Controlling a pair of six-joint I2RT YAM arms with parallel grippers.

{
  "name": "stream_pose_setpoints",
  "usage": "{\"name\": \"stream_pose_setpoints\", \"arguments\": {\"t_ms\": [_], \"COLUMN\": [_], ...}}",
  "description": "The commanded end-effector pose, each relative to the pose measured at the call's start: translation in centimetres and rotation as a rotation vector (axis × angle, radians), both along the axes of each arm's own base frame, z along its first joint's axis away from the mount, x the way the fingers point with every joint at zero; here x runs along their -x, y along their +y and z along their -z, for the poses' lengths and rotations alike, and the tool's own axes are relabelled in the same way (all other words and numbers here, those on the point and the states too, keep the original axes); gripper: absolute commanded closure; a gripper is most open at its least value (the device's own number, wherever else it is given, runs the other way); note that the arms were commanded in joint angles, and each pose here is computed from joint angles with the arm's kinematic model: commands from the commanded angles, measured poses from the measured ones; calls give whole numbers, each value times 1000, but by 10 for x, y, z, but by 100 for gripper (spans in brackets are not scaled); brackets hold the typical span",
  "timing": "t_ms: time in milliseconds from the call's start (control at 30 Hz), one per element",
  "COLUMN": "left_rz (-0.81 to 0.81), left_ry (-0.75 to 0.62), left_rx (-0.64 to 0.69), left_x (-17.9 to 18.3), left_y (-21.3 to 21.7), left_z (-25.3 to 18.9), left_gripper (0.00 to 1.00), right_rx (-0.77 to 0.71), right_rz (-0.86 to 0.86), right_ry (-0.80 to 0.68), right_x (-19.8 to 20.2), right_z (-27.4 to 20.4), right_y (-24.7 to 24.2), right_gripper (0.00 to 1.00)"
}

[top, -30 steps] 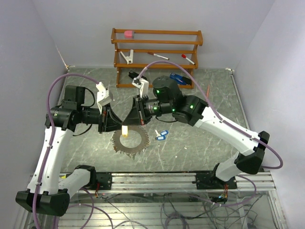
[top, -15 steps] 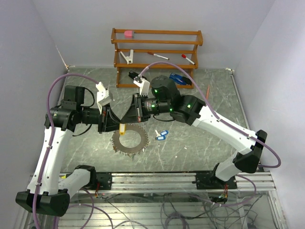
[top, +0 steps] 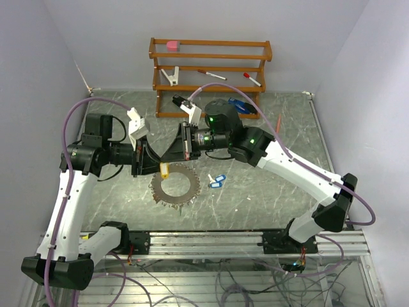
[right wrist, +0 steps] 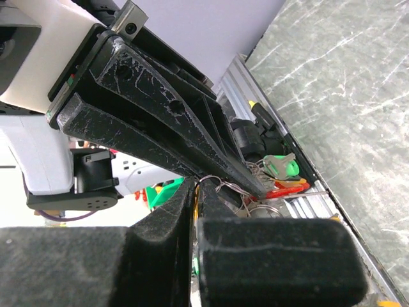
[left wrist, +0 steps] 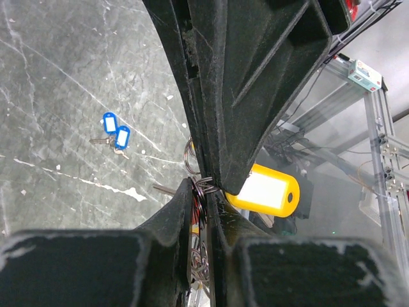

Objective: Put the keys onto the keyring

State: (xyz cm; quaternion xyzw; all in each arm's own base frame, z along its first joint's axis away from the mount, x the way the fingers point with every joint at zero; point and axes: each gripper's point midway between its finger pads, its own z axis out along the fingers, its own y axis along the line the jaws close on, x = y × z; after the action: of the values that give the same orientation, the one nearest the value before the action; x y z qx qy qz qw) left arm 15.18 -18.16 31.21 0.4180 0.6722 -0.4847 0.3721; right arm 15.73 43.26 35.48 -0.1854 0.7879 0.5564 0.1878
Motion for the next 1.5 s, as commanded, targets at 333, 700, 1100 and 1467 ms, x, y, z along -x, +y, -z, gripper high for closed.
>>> {"name": "stream_pose_setpoints", "arguments": {"t_ms": [333, 700, 1100, 1467], "left_rz": [123, 127, 113, 105], "left_ry": [235, 371, 450, 516], "left_rx": [201, 218, 224, 224], "left_x": [25, 29, 32, 27], "left_y": [-13, -13, -13, -14], "left_z": [-9, 9, 23, 30], "left_gripper": [93, 93, 93, 93], "right_rx": [-123, -128, -108, 60], "right_rz": [35, 51, 13, -157], "right_ry": [73, 139, -22, -363], "right_x": [-29, -45, -69, -40], "right_z": [18, 46, 37, -16], "right_y": [3, -9, -32, -80], "right_gripper": [96, 84, 70, 63]}}
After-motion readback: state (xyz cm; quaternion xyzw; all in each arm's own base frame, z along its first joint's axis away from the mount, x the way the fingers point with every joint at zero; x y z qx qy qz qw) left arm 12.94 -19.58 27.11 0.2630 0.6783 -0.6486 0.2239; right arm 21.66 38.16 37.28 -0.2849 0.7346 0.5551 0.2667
